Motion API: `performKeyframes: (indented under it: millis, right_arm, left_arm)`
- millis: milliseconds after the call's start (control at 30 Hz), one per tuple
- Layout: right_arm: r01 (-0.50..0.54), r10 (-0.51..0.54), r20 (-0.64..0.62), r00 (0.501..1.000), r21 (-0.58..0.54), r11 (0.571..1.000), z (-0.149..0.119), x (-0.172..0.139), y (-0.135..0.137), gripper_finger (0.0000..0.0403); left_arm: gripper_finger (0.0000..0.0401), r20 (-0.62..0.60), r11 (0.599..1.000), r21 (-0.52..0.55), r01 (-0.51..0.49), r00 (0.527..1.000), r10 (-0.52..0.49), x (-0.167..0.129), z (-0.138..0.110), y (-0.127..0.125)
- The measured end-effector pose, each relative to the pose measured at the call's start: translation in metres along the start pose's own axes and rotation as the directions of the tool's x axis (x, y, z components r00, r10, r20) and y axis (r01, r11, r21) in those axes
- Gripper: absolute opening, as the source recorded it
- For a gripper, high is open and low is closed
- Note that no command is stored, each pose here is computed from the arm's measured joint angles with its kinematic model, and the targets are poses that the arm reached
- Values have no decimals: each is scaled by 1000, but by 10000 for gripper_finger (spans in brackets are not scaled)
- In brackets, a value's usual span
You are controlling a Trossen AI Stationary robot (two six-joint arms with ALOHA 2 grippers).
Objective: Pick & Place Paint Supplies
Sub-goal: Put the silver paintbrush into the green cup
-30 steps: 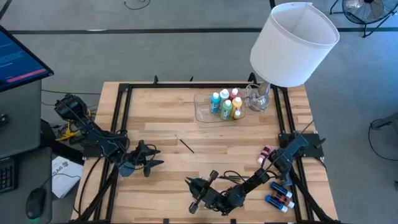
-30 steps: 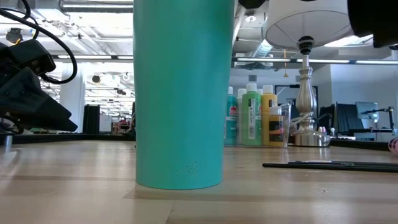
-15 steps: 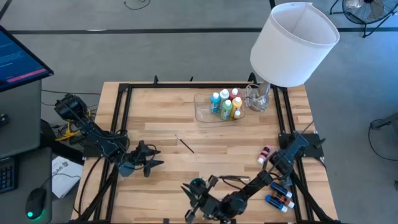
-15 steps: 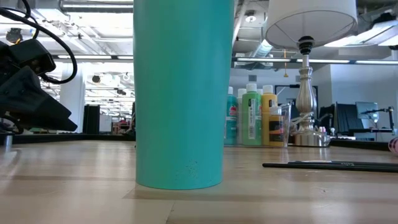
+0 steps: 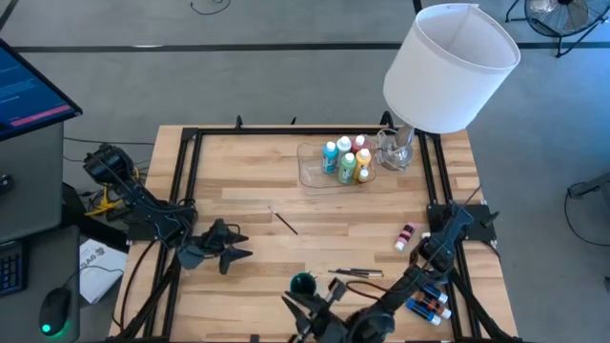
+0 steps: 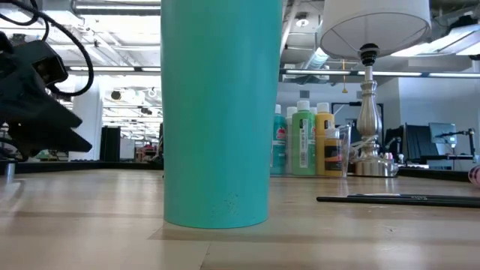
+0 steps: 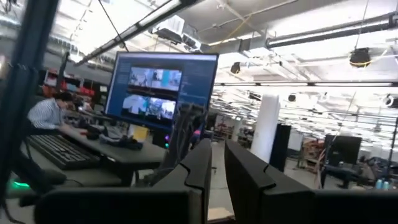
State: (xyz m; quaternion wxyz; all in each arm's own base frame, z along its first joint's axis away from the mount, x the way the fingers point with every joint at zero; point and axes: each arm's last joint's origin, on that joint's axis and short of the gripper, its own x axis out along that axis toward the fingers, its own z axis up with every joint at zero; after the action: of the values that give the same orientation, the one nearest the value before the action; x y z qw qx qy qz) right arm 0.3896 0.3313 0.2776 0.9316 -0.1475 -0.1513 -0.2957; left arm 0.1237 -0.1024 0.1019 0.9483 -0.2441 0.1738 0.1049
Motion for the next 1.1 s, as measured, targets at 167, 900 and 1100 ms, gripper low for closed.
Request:
performKeyframes:
  millis: [167,900,1100]
  right_arm:
    - [29,-33,24,999,145,989,37,3,-8,38]
    - [-507,429,270,862,460,729,83,94,-12,120]
    - [-504,478,187,858,481,717,72,106,-13,162]
  left_arm:
    - [186,74,994,-95,54,996,-47,0,7,-8]
    - [186,80,967,-103,235,970,-228,-4,17,-23]
    - [186,36,955,-98,278,960,-276,-4,16,-25]
